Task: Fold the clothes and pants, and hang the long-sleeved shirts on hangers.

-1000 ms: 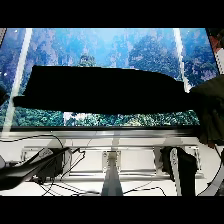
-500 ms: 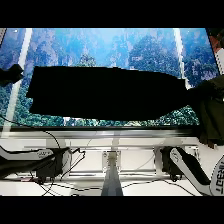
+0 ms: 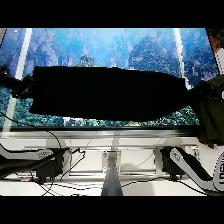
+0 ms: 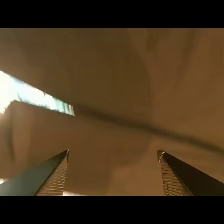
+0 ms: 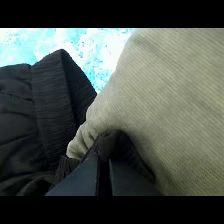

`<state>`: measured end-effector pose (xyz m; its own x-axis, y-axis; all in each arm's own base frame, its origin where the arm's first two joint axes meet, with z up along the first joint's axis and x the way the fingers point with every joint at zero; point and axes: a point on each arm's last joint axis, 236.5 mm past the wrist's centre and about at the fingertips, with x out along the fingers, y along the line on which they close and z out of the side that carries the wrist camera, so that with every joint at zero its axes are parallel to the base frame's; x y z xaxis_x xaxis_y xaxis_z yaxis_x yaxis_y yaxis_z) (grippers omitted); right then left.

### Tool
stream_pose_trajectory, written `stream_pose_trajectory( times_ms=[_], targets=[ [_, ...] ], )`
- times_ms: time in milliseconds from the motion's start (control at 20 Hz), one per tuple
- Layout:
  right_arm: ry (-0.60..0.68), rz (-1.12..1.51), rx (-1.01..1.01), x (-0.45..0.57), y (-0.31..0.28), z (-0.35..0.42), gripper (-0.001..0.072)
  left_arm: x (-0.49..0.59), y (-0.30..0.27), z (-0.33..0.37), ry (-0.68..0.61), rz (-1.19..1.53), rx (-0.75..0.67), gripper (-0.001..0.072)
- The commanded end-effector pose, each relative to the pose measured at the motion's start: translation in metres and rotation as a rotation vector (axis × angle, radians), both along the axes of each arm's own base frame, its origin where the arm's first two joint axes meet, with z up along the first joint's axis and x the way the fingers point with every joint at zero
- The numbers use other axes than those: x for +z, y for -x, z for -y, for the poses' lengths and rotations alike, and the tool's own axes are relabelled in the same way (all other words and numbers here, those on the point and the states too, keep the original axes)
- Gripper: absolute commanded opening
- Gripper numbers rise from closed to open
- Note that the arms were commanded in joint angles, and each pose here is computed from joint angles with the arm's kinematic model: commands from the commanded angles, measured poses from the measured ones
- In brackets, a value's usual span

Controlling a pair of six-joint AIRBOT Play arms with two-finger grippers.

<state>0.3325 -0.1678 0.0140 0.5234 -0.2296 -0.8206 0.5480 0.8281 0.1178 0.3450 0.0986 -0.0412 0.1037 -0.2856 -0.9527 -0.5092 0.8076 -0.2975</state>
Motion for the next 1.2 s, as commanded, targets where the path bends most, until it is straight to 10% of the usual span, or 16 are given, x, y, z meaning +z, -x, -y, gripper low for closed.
stream_pose_trajectory(
  times_ms=[0, 850, 1150],
  targets=[
    [0.027, -0.015, 0.047, 0.0, 0.0, 0.0, 0.0019, -0.004, 0.045, 0.004, -0.043, -0.082, 0.047, 0.0614],
    [0.023, -0.013, 0.045, 0.0, 0.0, -0.001, 0.002, -0.052, 0.028, -0.039, -0.205, 0.015, 0.065, 0.0607],
    [0.019, -0.012, 0.045, 0.0, 0.0, -0.002, 0.0019, -0.058, 0.026, -0.032, -0.187, 0.021, -0.01, 0.0436]
  ],
)
